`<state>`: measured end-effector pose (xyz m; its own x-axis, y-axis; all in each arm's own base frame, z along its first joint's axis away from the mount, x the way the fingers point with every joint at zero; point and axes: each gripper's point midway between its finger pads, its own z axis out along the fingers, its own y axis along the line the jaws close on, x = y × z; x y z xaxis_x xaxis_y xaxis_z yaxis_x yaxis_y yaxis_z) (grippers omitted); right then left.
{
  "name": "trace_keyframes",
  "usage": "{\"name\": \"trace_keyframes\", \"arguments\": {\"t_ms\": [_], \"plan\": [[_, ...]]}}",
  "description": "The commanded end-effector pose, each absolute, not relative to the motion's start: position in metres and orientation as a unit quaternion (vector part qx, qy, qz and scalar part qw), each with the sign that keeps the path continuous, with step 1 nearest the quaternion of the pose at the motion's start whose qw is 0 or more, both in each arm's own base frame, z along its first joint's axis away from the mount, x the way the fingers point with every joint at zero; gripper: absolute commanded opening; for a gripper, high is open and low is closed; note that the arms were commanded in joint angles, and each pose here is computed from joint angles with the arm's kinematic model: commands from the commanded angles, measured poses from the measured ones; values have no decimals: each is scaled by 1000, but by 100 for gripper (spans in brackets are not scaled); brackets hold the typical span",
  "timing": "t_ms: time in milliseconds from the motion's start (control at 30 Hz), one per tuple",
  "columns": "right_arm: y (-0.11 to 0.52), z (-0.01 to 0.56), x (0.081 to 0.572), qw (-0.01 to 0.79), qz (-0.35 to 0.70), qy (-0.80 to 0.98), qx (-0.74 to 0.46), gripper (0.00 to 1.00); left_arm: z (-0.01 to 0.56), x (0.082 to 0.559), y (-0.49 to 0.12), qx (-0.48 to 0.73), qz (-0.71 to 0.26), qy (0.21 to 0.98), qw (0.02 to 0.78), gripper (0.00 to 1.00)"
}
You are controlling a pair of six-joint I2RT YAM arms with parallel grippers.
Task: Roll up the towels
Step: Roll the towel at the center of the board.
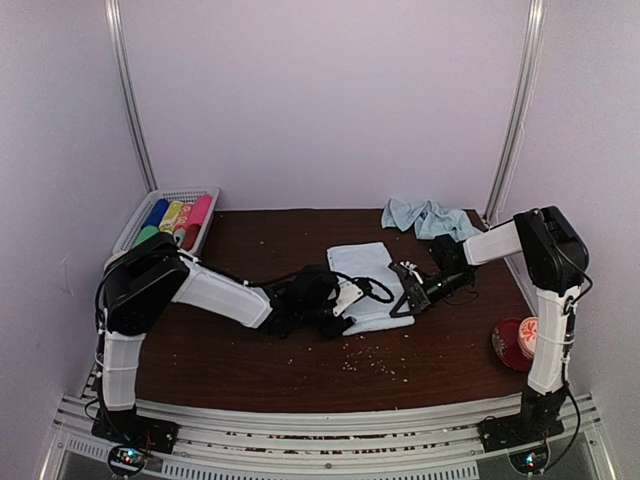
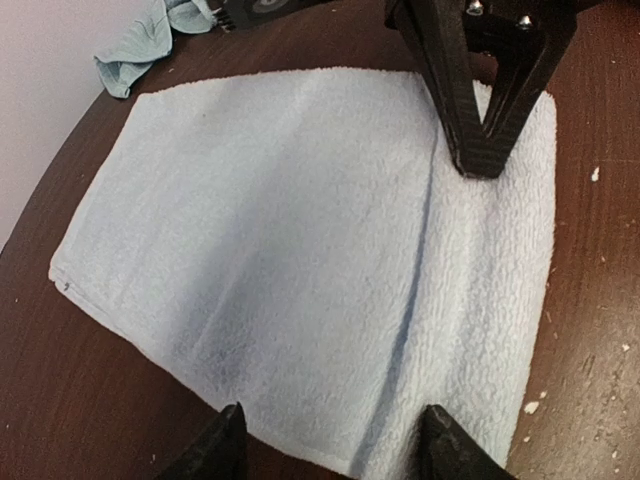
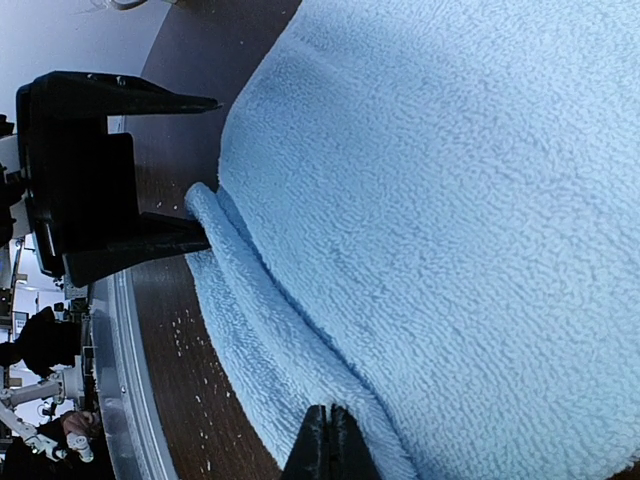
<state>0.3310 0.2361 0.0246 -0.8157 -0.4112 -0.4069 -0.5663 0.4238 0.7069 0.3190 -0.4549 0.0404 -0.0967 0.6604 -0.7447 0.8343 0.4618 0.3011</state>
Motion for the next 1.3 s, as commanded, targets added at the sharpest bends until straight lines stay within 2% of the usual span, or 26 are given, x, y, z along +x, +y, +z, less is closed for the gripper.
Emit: {"name": "trace_keyframes", "arguments": {"t_ms": [0, 233, 433, 533, 633, 733, 900, 1100, 1167, 1267], "plan": [[212, -13, 334, 68, 385, 877, -279, 0, 47, 332, -428, 482, -72, 751, 446, 62], [212, -5, 335, 74, 384, 874, -289, 0, 60, 342, -412, 463, -60, 757, 457, 66], [216, 27, 342, 104, 387, 864, -305, 0, 82, 342, -406, 459, -56, 751, 470, 72], [218, 44, 343, 116, 389, 857, -318, 3, 94, 340, -404, 464, -54, 745, 477, 75], [220, 62, 342, 123, 395, 848, -331, 7, 105, 335, -404, 476, -60, 732, 484, 82], [223, 87, 339, 137, 403, 835, -350, 13, 120, 319, -410, 503, -75, 698, 504, 98], [221, 126, 327, 177, 393, 808, -403, 24, 132, 286, -423, 566, -52, 623, 537, 98], [206, 162, 324, 297, 307, 780, -458, 41, 105, 262, -437, 645, 24, 538, 543, 97], [200, 169, 323, 329, 277, 771, -470, 45, 89, 248, -445, 677, 46, 501, 537, 92], [195, 174, 322, 356, 255, 764, -474, 48, 65, 243, -452, 710, 77, 478, 510, 78]]}}
